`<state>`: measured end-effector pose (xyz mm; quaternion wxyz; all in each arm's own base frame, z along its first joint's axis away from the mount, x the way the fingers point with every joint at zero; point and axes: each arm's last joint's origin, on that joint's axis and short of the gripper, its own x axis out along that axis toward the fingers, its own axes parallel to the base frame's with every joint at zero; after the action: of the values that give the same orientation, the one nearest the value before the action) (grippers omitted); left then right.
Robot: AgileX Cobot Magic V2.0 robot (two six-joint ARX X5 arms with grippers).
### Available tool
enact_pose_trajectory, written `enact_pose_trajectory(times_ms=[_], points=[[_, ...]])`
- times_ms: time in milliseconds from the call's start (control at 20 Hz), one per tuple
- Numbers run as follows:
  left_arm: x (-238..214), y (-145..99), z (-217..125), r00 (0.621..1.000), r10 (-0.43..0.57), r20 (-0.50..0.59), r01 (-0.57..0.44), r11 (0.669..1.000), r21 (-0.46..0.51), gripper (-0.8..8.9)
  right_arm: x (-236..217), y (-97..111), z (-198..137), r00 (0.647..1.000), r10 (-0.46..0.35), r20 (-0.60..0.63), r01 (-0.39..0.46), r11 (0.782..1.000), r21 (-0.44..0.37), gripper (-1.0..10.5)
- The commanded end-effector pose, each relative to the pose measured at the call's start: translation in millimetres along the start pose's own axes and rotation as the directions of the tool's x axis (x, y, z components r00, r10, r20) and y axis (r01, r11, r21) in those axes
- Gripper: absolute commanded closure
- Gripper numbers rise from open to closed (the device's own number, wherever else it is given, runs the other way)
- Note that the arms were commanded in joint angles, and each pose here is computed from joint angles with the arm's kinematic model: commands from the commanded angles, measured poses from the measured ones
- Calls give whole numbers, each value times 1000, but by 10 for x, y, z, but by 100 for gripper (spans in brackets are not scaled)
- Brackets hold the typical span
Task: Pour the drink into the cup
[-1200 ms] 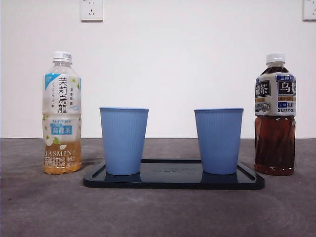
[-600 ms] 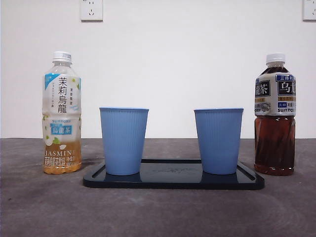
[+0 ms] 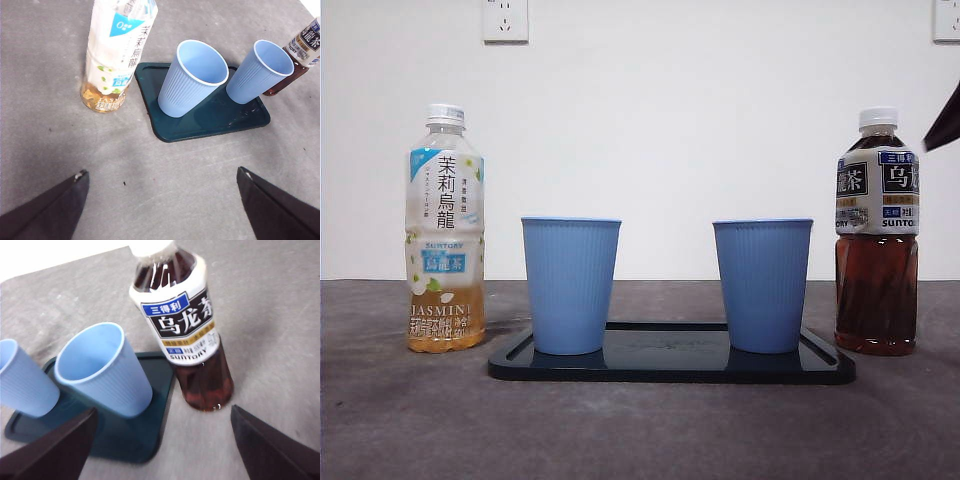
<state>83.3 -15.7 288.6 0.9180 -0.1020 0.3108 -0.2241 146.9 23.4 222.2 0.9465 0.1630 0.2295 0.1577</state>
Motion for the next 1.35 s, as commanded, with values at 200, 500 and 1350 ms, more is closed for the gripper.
enact_pose_trajectory(times_ms=[200,500,1350], points=[[-29,-21,48,1000,-6,21,5,1000,21,336,317,-25,-75,999,-15,33,17,999,-36,520],[-29,-21,48,1000,-6,22,5,1000,22,336,632,-92,-114,999,-24,35,27,996,-86,520],[-29,-21,49,1000,-5,23,5,1000,25,336,1217,-315,-292,987,-67,143,83,990,-110,520]])
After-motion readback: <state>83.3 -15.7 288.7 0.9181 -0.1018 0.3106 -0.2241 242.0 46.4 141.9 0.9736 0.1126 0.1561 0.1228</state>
